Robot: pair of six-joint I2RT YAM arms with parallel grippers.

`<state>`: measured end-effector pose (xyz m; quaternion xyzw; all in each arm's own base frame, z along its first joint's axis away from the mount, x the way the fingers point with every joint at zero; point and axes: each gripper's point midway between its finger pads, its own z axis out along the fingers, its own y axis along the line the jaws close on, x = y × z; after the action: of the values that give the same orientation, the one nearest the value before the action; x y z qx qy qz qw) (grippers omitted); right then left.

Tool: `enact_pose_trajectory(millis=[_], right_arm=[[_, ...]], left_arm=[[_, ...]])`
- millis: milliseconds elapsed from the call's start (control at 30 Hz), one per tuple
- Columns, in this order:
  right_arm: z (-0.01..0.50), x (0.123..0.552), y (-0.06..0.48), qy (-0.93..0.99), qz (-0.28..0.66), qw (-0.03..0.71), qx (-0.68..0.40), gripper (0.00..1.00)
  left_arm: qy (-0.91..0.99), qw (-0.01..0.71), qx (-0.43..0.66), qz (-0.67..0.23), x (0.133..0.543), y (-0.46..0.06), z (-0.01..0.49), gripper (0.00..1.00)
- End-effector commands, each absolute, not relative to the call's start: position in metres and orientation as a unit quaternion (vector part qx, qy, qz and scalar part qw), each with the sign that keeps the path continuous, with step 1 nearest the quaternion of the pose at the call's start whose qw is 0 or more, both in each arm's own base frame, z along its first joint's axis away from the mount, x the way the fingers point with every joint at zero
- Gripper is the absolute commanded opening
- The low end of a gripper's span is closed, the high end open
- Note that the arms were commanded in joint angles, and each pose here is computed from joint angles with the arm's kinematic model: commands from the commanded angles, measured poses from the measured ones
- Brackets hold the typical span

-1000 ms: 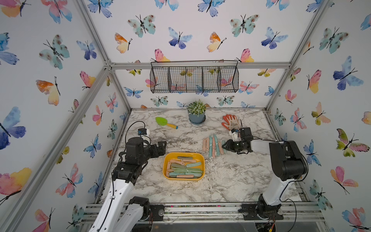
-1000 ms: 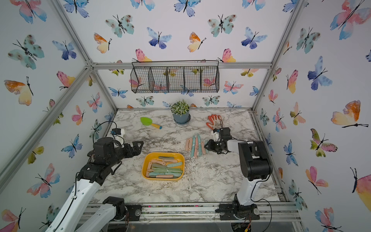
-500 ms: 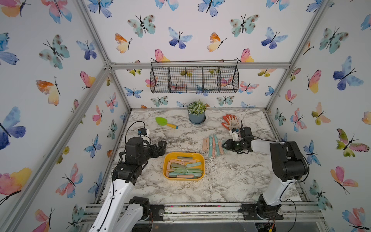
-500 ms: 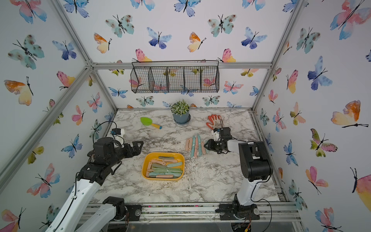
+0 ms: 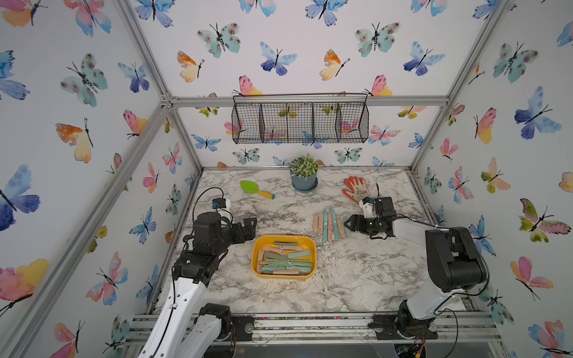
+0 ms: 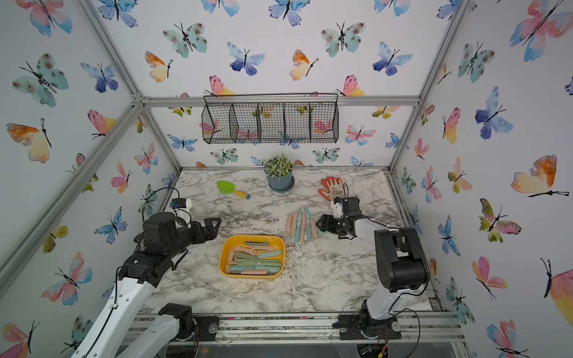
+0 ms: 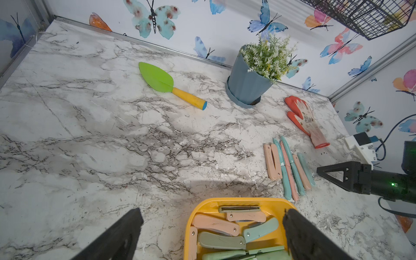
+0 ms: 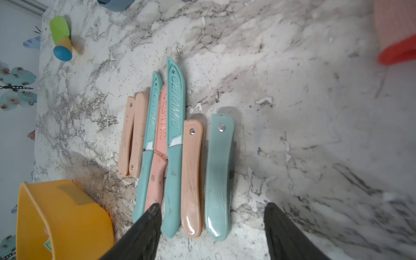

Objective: Take the fruit knife out of the storage box
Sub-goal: Place the fruit knife at the center of the board.

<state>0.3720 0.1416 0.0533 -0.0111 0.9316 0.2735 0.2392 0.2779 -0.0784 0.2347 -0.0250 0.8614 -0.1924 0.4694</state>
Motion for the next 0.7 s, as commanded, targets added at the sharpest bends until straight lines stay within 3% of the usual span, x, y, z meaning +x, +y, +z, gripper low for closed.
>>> enact_pose_trajectory(millis=[0,367,667], right_arm=[[0.078,0.376,0.138,0.921,0.270,0.279,-0.023,0.76],[0.180,0.363,0.152,0.845,0.309,0.422,-0.112,0.76],[0.216,0.318,0.231,0.788,0.306,0.450,-0.288,0.76]], left_arm=[[0.855,0.483,-0.022,-0.186,0.277,-0.076,0.241,0.98],[0.859,0.479,-0.024,-0.182,0.278,-0.075,0.238,0.98],[0.861,0.487,-0.090,-0.116,0.284,-0.043,0.236,0.99]])
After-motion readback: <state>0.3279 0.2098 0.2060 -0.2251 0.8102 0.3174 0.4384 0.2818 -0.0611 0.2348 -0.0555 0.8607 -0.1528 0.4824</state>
